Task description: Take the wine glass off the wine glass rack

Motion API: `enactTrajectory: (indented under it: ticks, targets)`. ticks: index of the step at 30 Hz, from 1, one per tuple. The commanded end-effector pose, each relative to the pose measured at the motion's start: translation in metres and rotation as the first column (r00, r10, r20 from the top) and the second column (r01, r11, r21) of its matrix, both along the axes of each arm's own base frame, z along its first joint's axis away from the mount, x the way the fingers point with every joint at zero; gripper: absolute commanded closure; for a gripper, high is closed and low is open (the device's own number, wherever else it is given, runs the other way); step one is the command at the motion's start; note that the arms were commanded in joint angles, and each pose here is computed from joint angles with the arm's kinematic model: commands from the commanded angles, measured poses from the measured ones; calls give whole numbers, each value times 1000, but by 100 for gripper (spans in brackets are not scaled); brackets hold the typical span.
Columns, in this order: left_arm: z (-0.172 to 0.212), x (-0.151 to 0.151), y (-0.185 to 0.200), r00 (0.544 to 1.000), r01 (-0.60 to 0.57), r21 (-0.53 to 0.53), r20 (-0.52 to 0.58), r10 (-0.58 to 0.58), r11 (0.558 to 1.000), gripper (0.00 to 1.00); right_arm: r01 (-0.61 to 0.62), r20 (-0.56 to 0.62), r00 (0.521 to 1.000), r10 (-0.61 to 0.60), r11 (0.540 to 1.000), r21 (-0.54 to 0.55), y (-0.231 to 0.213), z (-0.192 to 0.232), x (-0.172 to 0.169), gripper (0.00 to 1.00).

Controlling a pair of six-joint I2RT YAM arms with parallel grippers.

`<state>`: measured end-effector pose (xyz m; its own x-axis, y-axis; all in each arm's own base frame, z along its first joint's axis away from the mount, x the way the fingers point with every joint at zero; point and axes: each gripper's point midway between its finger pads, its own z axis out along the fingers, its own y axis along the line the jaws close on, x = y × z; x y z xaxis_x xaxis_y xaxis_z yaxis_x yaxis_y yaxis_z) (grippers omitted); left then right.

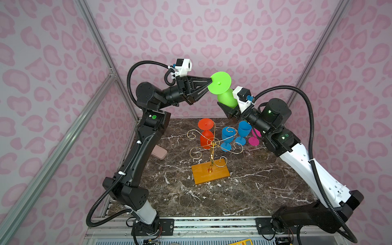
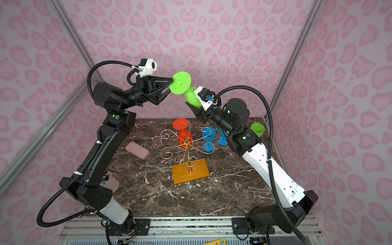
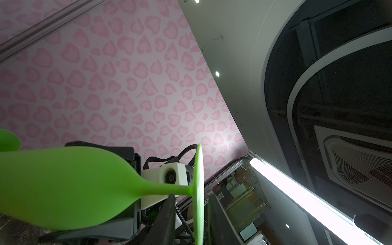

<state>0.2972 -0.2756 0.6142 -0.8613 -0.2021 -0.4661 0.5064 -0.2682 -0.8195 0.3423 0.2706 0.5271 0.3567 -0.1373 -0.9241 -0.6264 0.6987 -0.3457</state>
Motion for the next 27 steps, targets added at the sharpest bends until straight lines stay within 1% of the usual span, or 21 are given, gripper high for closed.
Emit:
enactTrajectory:
  ticks: [1,2,4,6,8,9,12,15,16,18,20,21,22,24,25,26,27]
  targets:
    - [8,-2,2,997,-17,-25,72,19,1000,65,52,-68,996,-50,998,35,-12,4,3,39]
    - [9,-3,2,995,-29,-26,98,32,999,60,65,-101,993,-61,997,42,-17,5,3,40]
    - [8,-3,3,984,-68,-13,163,69,998,58,102,-177,980,-92,994,49,-30,5,6,42]
    - [4,0,3,965,-126,6,233,122,992,56,134,-237,964,-120,990,40,-42,4,4,44]
    - [-2,7,3,933,-201,25,309,184,979,53,164,-299,943,-148,986,28,-54,0,-1,46]
    - [-6,12,3,922,-234,36,327,210,972,53,175,-322,934,-157,984,27,-60,-2,-4,46]
    - [-12,25,4,860,-334,41,423,286,942,51,203,-393,902,-177,979,25,-77,-10,-10,48]
    - [-10,36,8,768,-434,5,526,367,901,51,219,-438,878,-196,976,3,-88,-18,-16,49]
    - [-13,42,9,741,-475,11,544,393,880,51,224,-450,870,-203,975,-7,-91,-21,-17,50]
    - [-10,49,14,652,-550,-26,612,448,835,51,223,-466,860,-207,975,-20,-92,-26,-18,51]
    - [-10,59,22,552,-643,-52,660,509,764,50,208,-480,855,-195,978,-26,-90,-30,-20,51]
    - [-10,63,26,491,-686,-69,692,530,725,50,199,-491,851,-187,980,-27,-89,-32,-20,52]
    - [-10,62,27,437,-701,-93,727,529,707,50,185,-501,847,-175,982,-31,-86,-34,-20,53]
    - [-12,55,28,314,-716,-149,804,505,682,50,163,-518,841,-156,986,-32,-82,-36,-21,53]
    - [-14,50,27,246,-722,-177,838,487,669,50,156,-524,838,-150,987,-33,-80,-37,-21,53]
    - [-18,45,25,181,-718,-204,868,462,666,51,147,-528,837,-142,989,-33,-79,-37,-21,54]
    - [-25,39,21,100,-706,-237,900,425,668,51,141,-530,837,-136,990,-31,-77,-37,-21,54]
